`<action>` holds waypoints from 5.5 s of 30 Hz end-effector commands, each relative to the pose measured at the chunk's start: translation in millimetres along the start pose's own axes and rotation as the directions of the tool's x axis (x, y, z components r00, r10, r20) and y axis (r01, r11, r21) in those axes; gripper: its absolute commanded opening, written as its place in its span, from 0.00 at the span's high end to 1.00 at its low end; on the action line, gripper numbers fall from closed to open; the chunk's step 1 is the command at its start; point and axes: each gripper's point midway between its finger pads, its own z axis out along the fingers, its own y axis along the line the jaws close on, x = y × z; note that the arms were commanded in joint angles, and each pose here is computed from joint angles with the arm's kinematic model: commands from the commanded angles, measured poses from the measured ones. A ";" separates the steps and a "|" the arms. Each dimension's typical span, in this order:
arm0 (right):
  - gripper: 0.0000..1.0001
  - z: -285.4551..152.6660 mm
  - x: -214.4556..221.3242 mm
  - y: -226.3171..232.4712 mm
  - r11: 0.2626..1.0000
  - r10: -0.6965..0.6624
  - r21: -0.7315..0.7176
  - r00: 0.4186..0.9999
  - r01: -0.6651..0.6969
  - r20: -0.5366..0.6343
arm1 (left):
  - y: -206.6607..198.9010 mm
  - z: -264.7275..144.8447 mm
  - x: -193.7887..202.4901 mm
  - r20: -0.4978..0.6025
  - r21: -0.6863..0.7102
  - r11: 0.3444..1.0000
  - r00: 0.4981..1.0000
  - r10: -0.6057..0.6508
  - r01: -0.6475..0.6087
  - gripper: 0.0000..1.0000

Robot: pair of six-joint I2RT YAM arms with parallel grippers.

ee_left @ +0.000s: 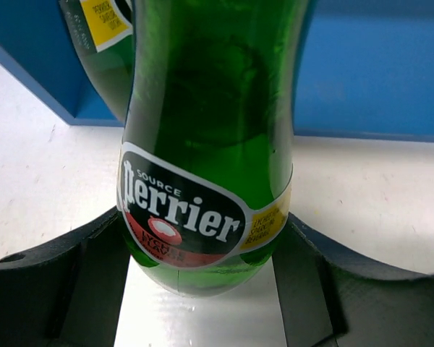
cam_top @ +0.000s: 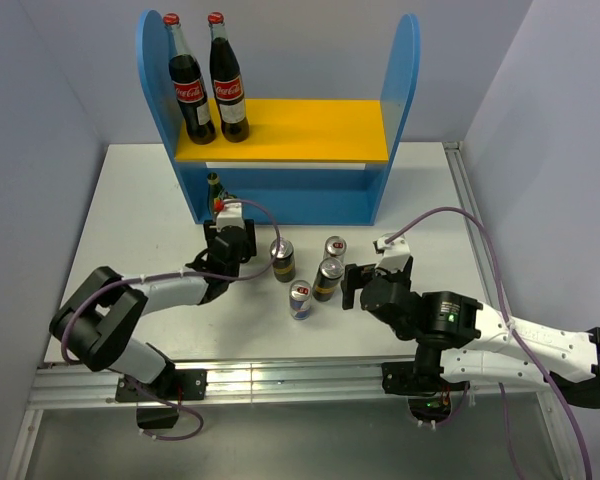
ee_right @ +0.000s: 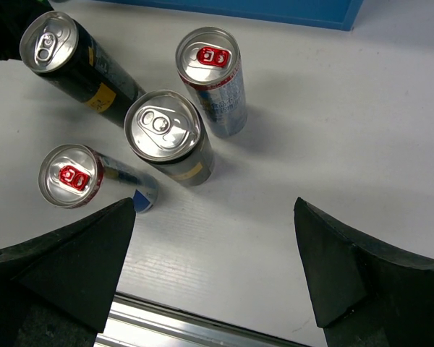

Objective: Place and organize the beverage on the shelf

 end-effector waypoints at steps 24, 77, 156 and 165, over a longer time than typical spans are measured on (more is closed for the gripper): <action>0.02 6.1 0.8 0.9 0.999 -0.018 0.047 1.000 0.017 0.011 | -7.8 75.4 -100.9 0.247 0.053 0.985 0.954 -0.170 0.162 1.00; 0.01 5.6 -0.3 -1.4 0.998 -0.012 0.061 1.000 0.011 0.015 | -8.5 81.6 -106.3 0.230 0.010 0.978 0.952 -0.203 0.206 0.01; 0.01 0.3 -1.7 -0.2 0.999 -0.002 0.043 0.999 0.001 0.035 | -134.4 -52.2 13.8 0.083 0.278 0.958 0.992 -0.095 0.069 1.00; 0.01 -1.3 -3.1 -1.7 0.999 0.006 0.041 0.999 -0.008 0.045 | -133.8 -84.8 -97.0 0.143 0.235 0.971 0.987 -0.067 0.032 1.00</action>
